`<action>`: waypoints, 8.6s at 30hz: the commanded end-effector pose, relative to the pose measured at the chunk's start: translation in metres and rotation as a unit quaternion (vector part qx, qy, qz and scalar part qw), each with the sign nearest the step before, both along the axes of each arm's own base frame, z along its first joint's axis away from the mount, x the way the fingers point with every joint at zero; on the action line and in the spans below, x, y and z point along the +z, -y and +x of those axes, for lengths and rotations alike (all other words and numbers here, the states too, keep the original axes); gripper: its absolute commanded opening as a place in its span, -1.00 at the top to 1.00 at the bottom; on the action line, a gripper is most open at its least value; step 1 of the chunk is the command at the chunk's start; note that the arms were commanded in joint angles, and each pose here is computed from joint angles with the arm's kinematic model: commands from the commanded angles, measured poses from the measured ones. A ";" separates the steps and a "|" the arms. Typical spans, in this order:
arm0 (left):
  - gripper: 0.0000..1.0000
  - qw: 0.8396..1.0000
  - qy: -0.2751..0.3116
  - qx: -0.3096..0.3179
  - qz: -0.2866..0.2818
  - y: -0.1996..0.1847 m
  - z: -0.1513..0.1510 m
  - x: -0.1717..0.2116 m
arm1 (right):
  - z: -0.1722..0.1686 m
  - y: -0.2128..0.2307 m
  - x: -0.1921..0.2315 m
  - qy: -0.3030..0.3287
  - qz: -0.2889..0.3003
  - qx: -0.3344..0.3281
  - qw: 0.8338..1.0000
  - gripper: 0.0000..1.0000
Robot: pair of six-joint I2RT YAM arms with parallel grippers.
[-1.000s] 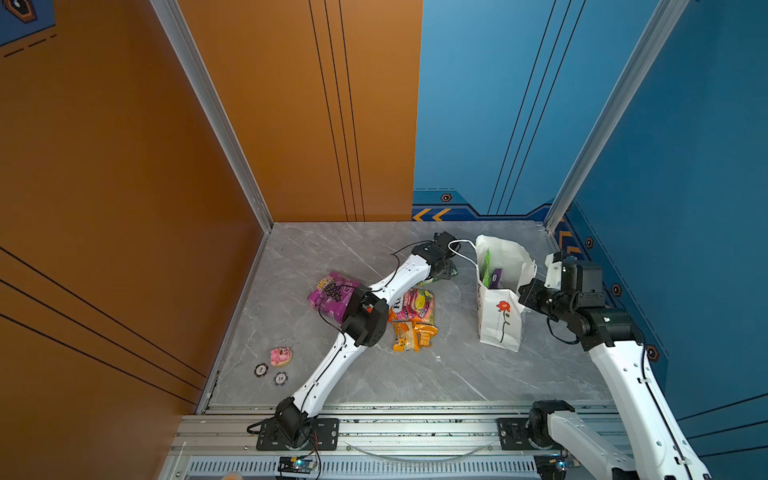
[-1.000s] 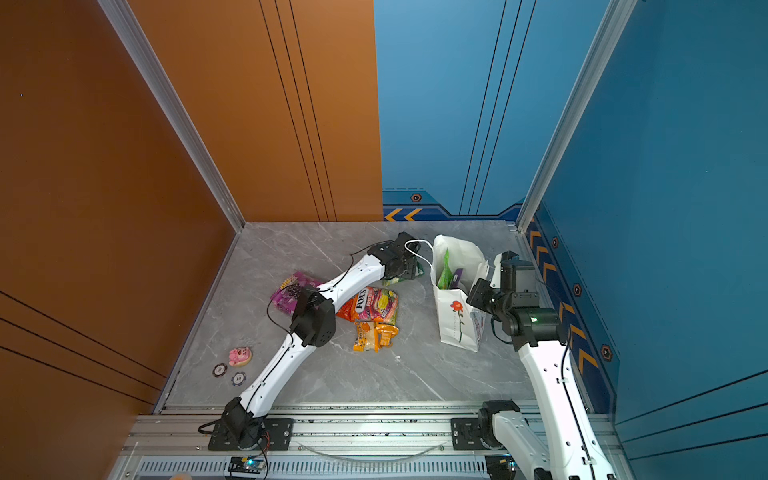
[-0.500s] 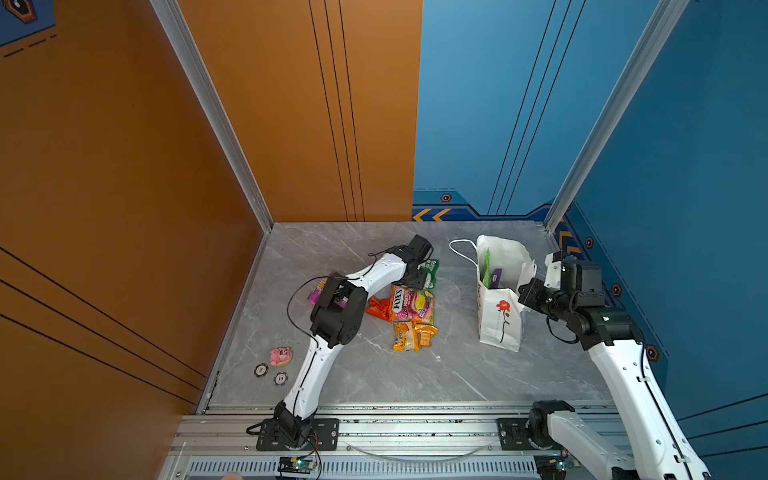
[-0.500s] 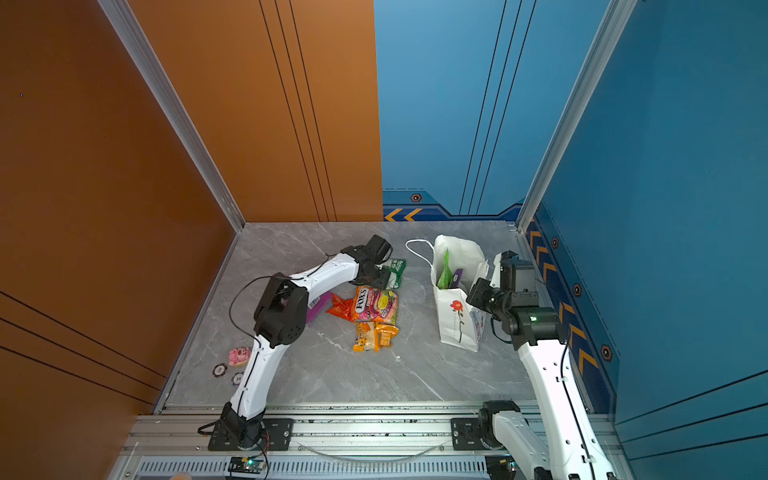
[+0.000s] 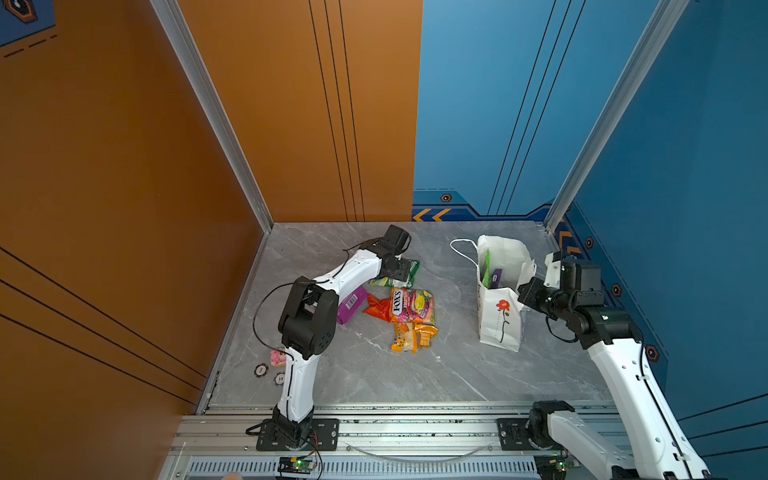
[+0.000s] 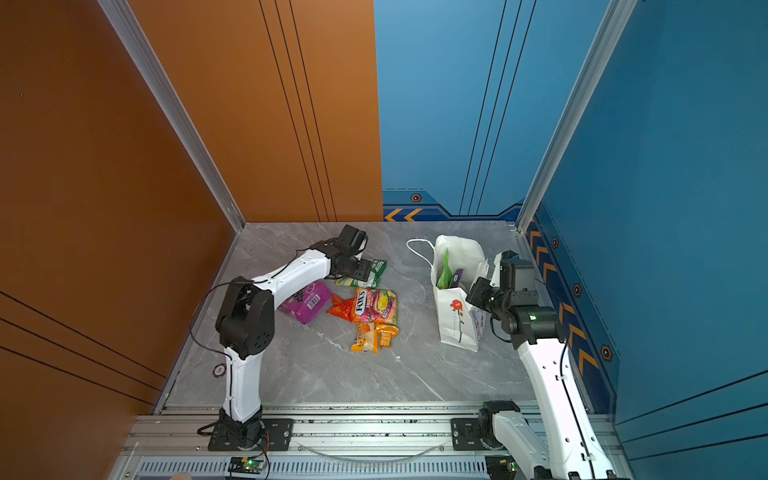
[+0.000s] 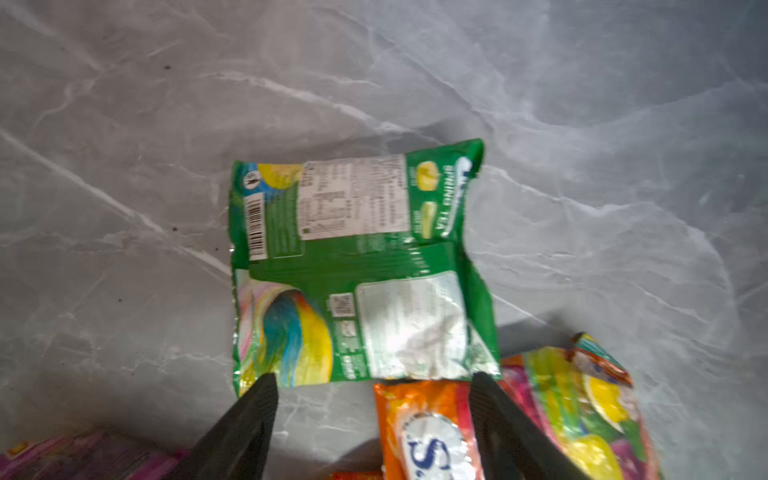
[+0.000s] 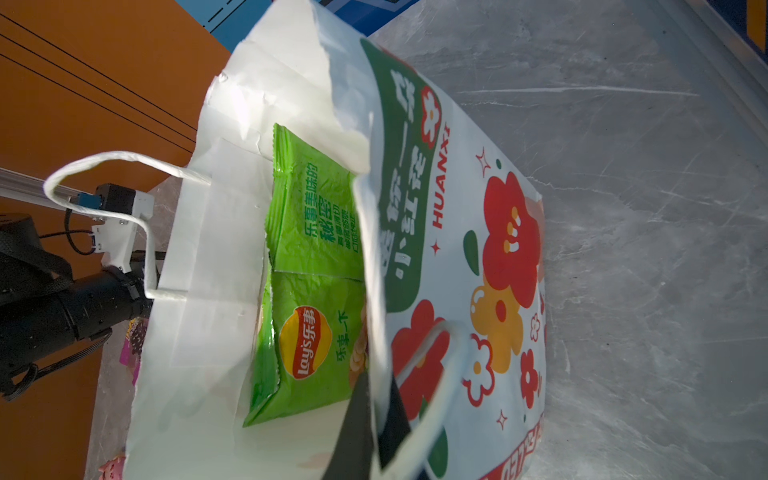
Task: Place the snacks into the paper bag
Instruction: 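Lower the left gripper and grasp the green Fox's bag's top edge, then lift the green Fox's bag high with the left gripper, then carry the Fox's bag over the paper bag and lower it inside, then open the left gripper to release the Fox's bag into the paper bag, then move the left gripper away from the bag toward the purple grape candy pack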
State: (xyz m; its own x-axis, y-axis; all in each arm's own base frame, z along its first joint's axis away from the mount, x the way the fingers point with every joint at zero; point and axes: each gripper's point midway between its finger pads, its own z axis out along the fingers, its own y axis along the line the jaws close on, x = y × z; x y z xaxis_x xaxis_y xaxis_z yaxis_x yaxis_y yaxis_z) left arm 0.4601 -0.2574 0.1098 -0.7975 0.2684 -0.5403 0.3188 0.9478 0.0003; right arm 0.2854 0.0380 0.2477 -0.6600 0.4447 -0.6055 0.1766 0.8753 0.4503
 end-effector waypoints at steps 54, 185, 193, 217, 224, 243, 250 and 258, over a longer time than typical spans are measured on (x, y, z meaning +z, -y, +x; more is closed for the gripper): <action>0.85 0.989 -0.081 0.044 0.117 0.011 -0.003 -0.075 | 0.000 -0.001 0.000 -0.001 0.004 0.003 1.000 0.90; 1.00 0.898 0.118 -0.134 -0.402 0.231 -0.154 0.323 | 0.013 -0.046 0.034 0.042 0.071 0.048 0.995 0.91; 1.00 0.909 0.111 -0.112 -0.387 0.228 -0.152 0.301 | 0.012 -0.040 0.033 0.042 0.070 0.037 0.996 0.91; 1.00 0.935 0.052 -0.039 -0.348 0.232 -0.125 0.226 | 0.008 -0.030 0.026 0.039 0.072 0.018 0.996 0.91; 1.00 0.938 0.014 -0.034 -0.346 0.247 -0.123 0.202 | 0.007 -0.028 0.023 0.037 0.072 0.017 0.997 0.91; 0.17 0.958 0.101 -0.037 -0.267 0.197 -0.118 0.233 | 0.008 -0.027 0.021 0.035 0.075 0.016 0.996 0.91; -0.17 0.956 0.154 -0.048 -0.245 0.152 -0.119 0.272 | 0.016 -0.033 0.030 0.048 0.095 0.019 0.994 0.91; -0.28 0.956 0.187 0.037 -0.221 0.062 -0.104 0.280 | 0.032 -0.071 0.055 0.070 0.121 0.055 0.989 0.91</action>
